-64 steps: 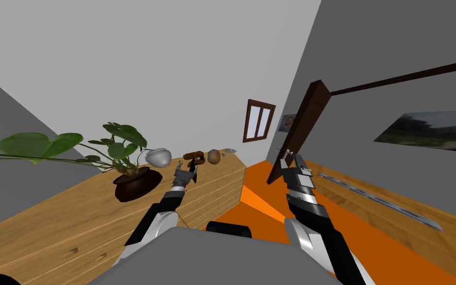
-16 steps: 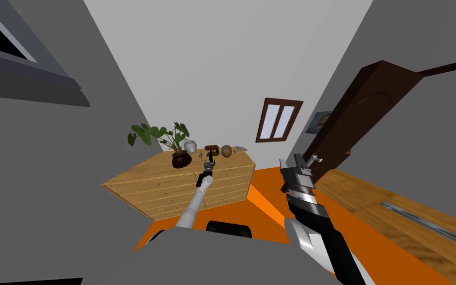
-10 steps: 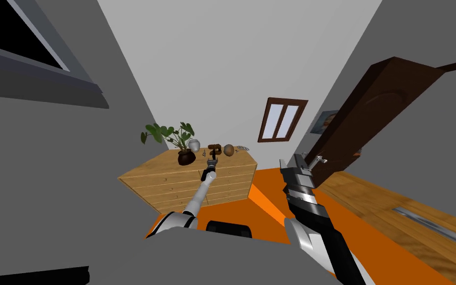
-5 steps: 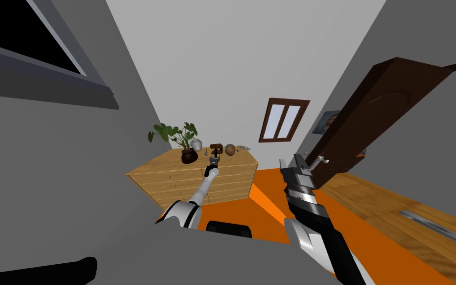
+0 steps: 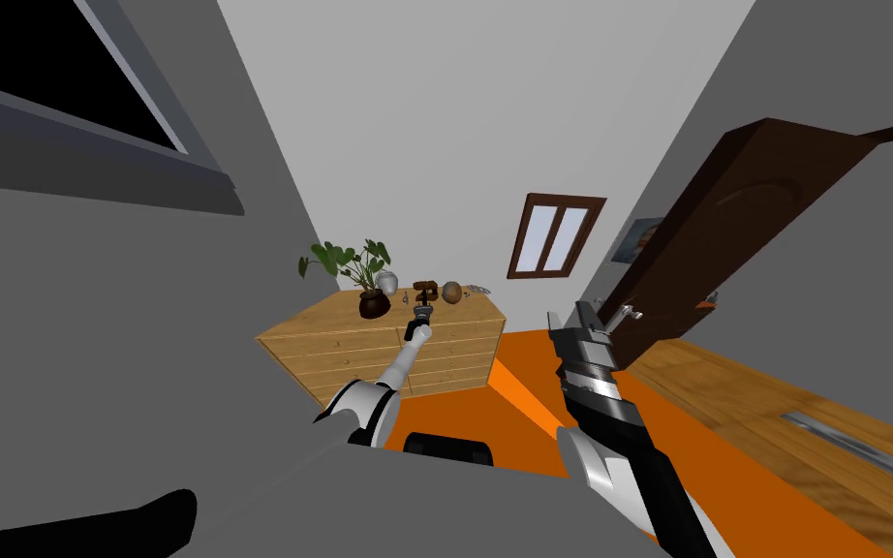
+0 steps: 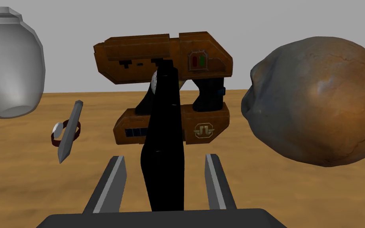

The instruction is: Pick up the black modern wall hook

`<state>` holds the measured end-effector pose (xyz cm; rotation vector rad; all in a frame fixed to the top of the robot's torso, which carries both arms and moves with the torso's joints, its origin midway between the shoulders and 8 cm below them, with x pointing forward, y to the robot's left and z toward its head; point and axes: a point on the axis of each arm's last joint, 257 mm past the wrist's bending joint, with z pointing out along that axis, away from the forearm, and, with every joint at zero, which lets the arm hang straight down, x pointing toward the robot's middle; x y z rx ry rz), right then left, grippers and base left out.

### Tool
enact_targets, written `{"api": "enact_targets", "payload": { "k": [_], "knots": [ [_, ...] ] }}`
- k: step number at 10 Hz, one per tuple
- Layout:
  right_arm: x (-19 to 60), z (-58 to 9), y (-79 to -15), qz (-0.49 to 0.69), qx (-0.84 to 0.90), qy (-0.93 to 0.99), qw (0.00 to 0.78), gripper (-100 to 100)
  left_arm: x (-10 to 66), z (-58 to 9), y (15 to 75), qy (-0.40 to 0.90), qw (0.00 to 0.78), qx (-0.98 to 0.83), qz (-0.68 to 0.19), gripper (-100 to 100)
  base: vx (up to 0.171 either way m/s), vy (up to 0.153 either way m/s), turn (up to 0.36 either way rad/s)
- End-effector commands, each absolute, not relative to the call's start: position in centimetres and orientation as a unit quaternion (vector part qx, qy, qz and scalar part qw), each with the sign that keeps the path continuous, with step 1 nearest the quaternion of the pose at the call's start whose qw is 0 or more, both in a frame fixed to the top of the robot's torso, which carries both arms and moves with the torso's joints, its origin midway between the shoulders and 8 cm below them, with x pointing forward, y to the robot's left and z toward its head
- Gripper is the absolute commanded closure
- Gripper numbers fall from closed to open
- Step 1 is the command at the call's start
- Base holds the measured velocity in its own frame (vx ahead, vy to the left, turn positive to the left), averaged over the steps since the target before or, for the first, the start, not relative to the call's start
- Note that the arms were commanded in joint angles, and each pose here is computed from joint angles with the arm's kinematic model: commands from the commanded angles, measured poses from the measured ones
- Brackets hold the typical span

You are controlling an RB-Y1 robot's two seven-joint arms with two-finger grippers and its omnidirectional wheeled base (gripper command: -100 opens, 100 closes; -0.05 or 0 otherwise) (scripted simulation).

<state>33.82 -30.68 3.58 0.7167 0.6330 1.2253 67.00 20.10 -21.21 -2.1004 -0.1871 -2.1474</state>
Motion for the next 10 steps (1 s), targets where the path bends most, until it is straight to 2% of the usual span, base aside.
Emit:
{"api": "enact_targets", "payload": {
  "k": [1, 4, 5, 6, 10],
  "knots": [
    [33.8, 3.6, -30.7, 0.553, 0.323, 0.286, 0.713, 0, 67.0, -21.2, 20.1, -0.062, 0.066, -0.696, -0.712, 100, 0.0, 0.0, 0.0],
    [33.8, 3.6, -30.7, 0.553, 0.323, 0.286, 0.713, 0, 67.0, -21.2, 20.1, -0.062, 0.066, -0.696, -0.712, 100, 0.0, 0.0, 0.0],
    [33.8, 3.6, -30.7, 0.553, 0.323, 0.286, 0.713, 0, 67.0, -21.2, 20.1, -0.062, 0.066, -0.696, -0.712, 0, 0.0, 0.0, 0.0],
    [33.8, 3.6, -30.7, 0.553, 0.323, 0.286, 0.713, 0, 66.2, -22.2, 20.5, -0.061, 0.062, -0.701, -0.708, 100, 0.081, -0.032, -0.129],
    [33.8, 3.6, -30.7, 0.553, 0.323, 0.286, 0.713, 0, 64.3, -23.4, 22.0, -0.069, 0.062, -0.701, -0.707, 100, 0.067, -0.024, -0.038]
  ]
}}
